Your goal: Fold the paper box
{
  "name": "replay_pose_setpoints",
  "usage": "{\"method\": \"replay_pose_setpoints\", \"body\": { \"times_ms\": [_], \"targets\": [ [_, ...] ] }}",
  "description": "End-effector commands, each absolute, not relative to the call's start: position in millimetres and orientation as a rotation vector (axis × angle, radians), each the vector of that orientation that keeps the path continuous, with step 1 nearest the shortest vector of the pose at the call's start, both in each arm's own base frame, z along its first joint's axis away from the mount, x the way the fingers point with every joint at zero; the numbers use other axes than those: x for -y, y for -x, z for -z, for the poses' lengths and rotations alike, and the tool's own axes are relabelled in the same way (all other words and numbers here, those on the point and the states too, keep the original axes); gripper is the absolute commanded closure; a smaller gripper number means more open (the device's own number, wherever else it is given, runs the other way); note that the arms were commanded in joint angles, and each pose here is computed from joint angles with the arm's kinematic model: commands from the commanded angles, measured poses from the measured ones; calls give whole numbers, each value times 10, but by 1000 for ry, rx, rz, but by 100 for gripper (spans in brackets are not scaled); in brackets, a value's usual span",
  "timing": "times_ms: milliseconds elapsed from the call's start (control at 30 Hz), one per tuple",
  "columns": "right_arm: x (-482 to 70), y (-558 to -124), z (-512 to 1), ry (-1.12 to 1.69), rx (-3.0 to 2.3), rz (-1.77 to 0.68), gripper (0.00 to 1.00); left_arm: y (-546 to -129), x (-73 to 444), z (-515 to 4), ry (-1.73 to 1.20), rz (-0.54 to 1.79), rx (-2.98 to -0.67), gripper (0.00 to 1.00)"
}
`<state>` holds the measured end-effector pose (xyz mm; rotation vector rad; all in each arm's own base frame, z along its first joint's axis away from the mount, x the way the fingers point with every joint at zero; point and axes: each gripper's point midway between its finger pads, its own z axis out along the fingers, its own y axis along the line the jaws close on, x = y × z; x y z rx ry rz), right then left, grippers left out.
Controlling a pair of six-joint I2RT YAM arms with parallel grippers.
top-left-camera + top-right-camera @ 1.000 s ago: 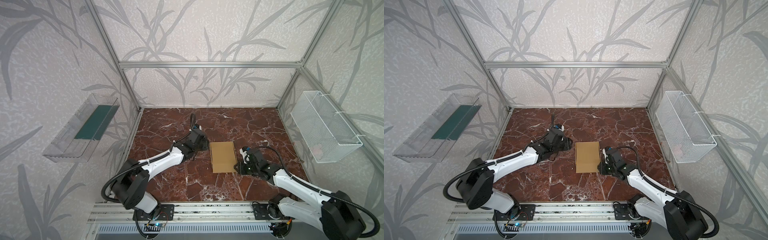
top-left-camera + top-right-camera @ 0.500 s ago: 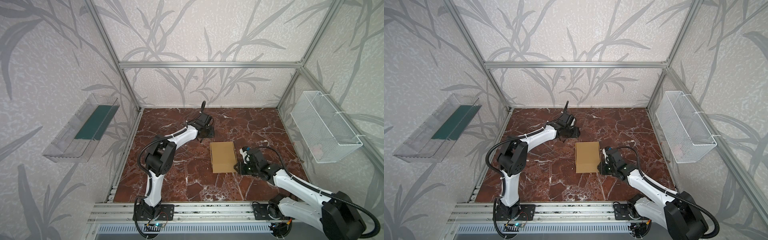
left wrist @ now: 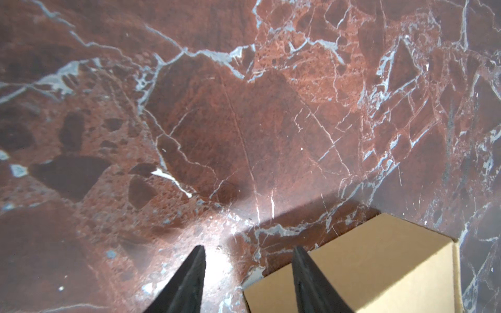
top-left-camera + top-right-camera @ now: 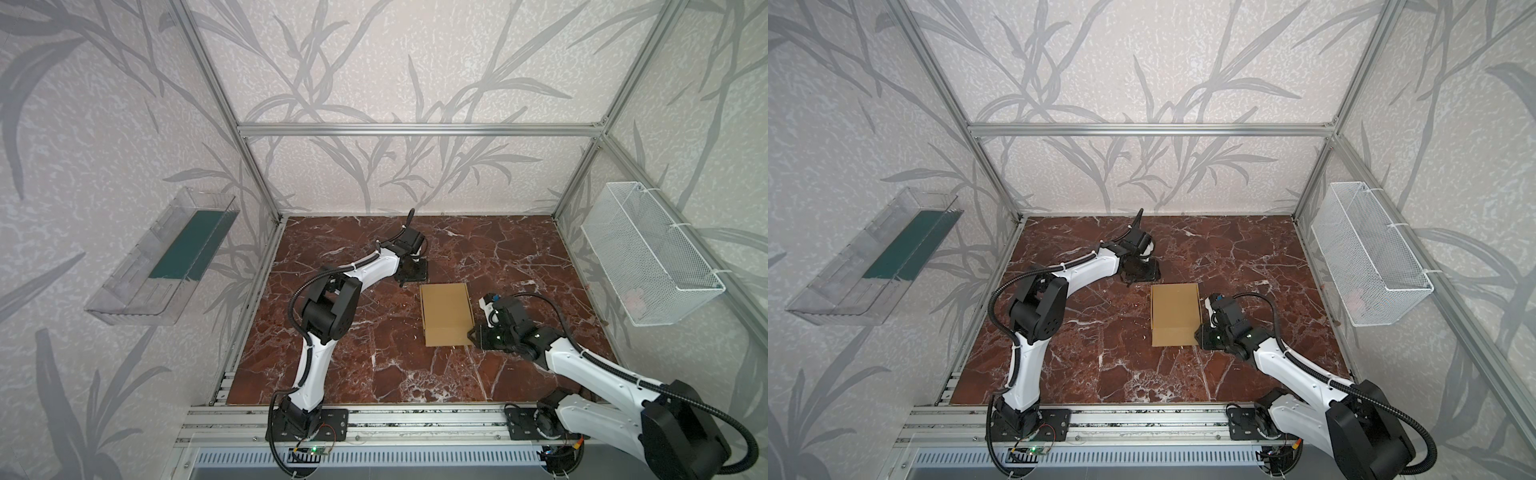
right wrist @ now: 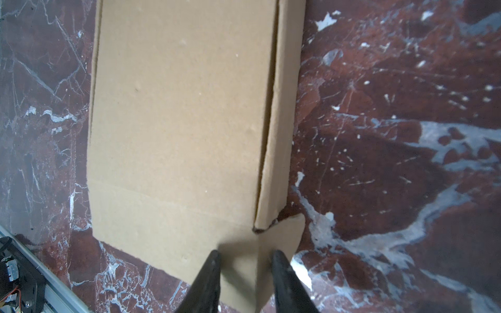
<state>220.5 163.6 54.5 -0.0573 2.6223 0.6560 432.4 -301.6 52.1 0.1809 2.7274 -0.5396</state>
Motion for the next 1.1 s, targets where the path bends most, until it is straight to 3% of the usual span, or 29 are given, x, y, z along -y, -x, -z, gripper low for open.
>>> {"method": "replay_pose_setpoints", "body": {
  "times_ms": [0, 1067],
  "targets": [
    [-1667, -2257, -596, 54, -2605, -675, 66, -4255, 3024, -436, -219, 545, -2760, 47],
    [-1699, -2259, -611, 30, -2574, -722, 70, -4002, 2971, -197, -235, 545, -2841, 47]
  ]
}}
